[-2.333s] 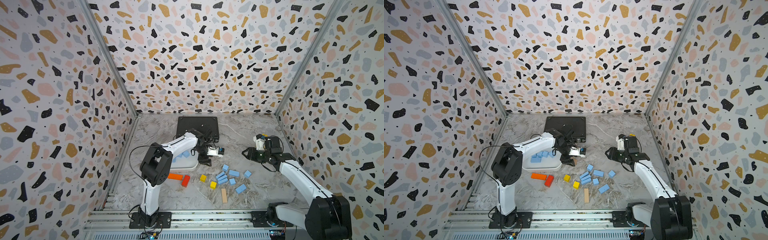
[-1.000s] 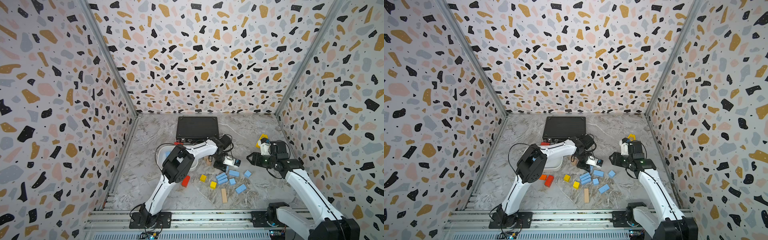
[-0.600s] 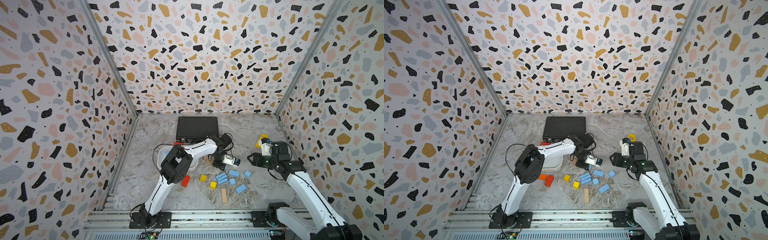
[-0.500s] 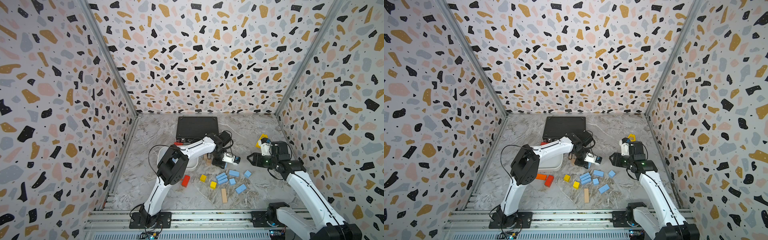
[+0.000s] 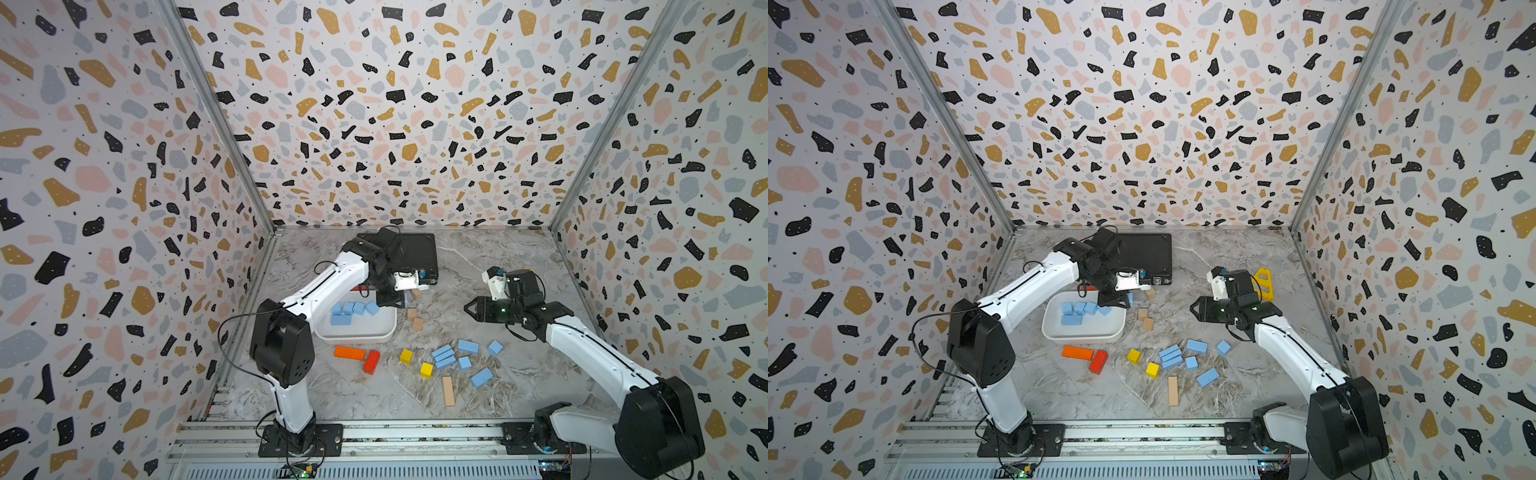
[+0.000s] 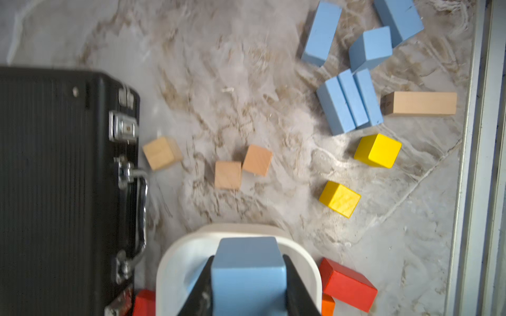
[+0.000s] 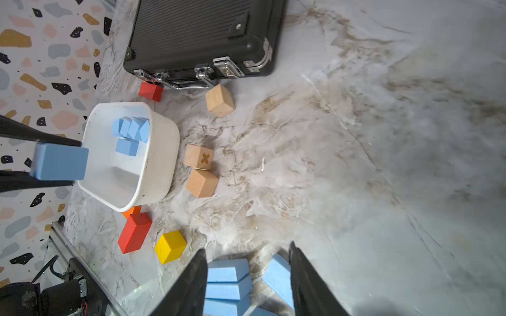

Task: Pick out the blue building blocks
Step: Pick up the building block from the center of the board, then place the building block in the storage box.

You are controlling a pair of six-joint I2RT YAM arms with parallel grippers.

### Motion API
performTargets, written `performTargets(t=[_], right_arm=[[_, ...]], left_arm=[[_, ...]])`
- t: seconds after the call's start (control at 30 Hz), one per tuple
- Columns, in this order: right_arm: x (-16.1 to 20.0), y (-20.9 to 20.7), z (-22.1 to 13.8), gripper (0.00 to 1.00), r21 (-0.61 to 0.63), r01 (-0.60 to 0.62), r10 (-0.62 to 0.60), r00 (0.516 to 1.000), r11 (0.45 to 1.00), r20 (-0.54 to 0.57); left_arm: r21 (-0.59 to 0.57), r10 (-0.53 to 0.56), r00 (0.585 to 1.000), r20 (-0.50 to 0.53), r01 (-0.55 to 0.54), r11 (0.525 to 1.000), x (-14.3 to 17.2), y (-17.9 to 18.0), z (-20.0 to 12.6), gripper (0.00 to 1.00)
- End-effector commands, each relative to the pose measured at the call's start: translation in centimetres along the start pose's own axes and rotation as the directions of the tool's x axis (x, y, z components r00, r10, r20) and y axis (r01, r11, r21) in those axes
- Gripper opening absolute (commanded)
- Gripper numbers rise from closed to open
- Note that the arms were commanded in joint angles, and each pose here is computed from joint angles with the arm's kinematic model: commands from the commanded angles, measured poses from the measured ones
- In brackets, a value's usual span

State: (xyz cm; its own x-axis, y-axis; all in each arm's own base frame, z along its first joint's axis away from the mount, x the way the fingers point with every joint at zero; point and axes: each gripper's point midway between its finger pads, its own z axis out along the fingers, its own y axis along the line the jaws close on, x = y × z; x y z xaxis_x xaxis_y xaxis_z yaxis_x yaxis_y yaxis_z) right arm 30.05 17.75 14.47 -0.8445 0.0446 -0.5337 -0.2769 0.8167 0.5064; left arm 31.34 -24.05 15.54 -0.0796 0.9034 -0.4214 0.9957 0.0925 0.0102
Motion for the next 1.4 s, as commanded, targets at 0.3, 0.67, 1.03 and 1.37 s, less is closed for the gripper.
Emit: performTargets(t=[0.3, 0.67, 1.03, 1.37], right_arm=[[-2.0, 2.9, 1.8, 0.50, -0.039, 0.034, -0.033, 0.999, 0.999, 0.022], [-1.2, 2.8, 1.4, 0.50, -0.020, 0.030, -0.030, 1.000, 0.999, 0.006], [-0.7, 2.7, 1.3, 0.50, -0.015, 0.030, -0.030, 1.000, 0.999, -0.002], [-0.3, 2.6, 1.3, 0.51, -0.006, 0.039, -0.039, 0.999, 0.999, -0.011]], left_arm=[[-0.024, 0.046, 0.997, -0.064, -0.047, 0.999, 7.6, 1.0, 3.7, 0.25], [-0.023, 0.095, 0.995, -0.018, -0.095, 0.995, 7.1, 3.5, 7.6, 0.26], [-0.007, 0.107, 0.994, -0.005, -0.107, 0.994, 6.7, 4.1, 9.2, 0.31], [-0.032, 0.106, 0.994, -0.035, -0.107, 0.994, 6.9, 4.7, 8.9, 0.49]])
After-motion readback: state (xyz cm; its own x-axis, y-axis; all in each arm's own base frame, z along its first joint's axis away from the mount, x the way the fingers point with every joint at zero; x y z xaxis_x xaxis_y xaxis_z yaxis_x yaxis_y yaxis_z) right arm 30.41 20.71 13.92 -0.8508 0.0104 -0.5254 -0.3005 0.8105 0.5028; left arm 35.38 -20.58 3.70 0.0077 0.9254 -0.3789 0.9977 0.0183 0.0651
